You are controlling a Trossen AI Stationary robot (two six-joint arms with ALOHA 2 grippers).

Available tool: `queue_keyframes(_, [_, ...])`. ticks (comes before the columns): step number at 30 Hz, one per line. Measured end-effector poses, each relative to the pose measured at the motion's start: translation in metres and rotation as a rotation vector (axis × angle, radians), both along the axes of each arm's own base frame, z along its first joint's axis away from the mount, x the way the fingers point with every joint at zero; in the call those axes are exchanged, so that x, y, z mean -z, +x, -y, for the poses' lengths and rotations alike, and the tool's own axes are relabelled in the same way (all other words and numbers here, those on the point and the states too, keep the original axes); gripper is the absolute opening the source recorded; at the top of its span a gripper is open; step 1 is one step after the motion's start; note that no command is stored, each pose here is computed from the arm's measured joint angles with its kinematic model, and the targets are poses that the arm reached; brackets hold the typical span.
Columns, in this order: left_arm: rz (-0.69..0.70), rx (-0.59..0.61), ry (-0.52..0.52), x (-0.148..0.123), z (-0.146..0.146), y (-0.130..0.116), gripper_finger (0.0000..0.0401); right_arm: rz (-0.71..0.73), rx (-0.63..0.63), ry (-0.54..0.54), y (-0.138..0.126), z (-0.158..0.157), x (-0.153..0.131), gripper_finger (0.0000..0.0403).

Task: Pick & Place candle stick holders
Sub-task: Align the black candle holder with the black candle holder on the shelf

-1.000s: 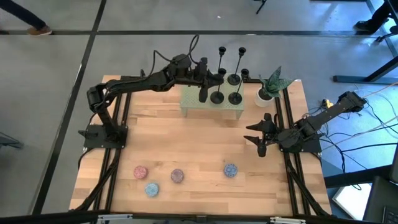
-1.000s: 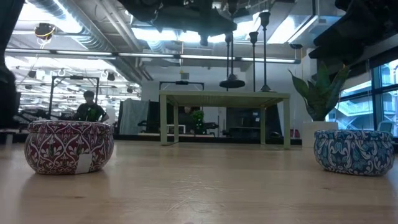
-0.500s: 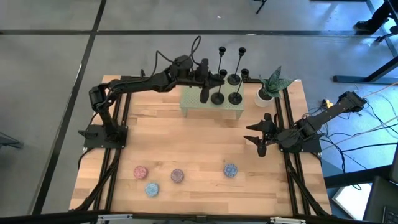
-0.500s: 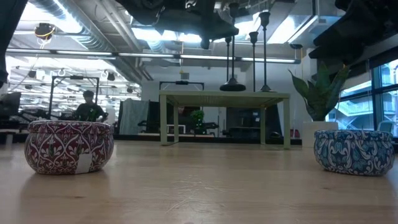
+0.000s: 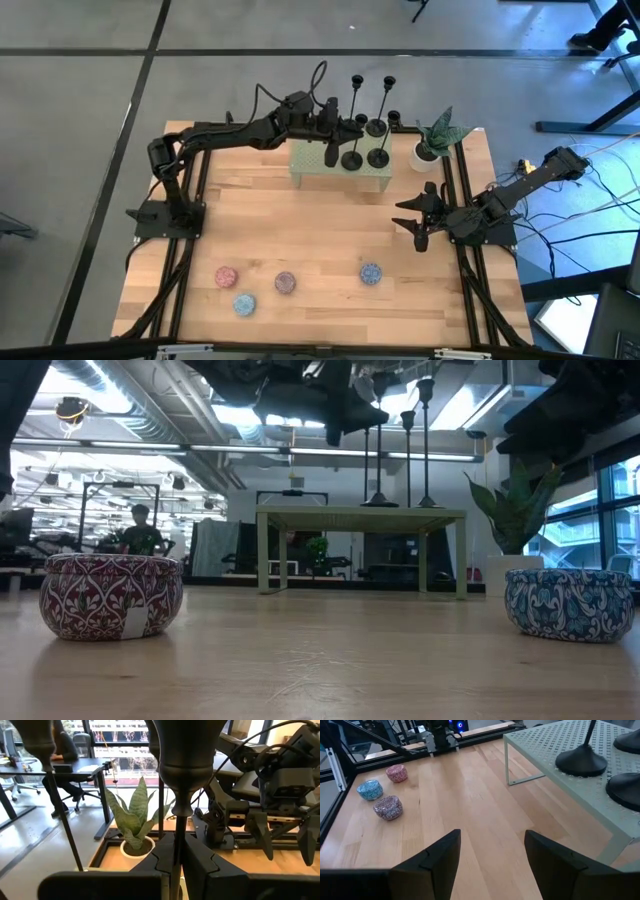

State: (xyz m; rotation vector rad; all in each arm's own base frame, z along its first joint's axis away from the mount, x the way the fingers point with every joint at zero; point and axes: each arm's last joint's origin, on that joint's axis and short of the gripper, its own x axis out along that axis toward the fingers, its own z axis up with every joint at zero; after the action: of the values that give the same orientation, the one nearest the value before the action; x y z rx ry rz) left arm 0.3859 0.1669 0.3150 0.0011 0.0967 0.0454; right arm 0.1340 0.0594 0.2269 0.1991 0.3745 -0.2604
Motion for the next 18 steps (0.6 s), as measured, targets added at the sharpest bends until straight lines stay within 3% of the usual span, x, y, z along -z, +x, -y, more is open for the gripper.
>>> queue_keyframes(11, [-0.009, -0.009, 0.001, 0.0014, -0.0027, -0.0008, 0.0019, 0.0, 0.0, 0.0, 0.0, 0.0, 0.0, 0.0225])
queue_keyframes(18, [-0.017, -0.012, -0.002, 0.0025, -0.0028, -0.0008, 0.004, 0.0, 0.0, 0.0, 0.0, 0.0, 0.0, 0.0225])
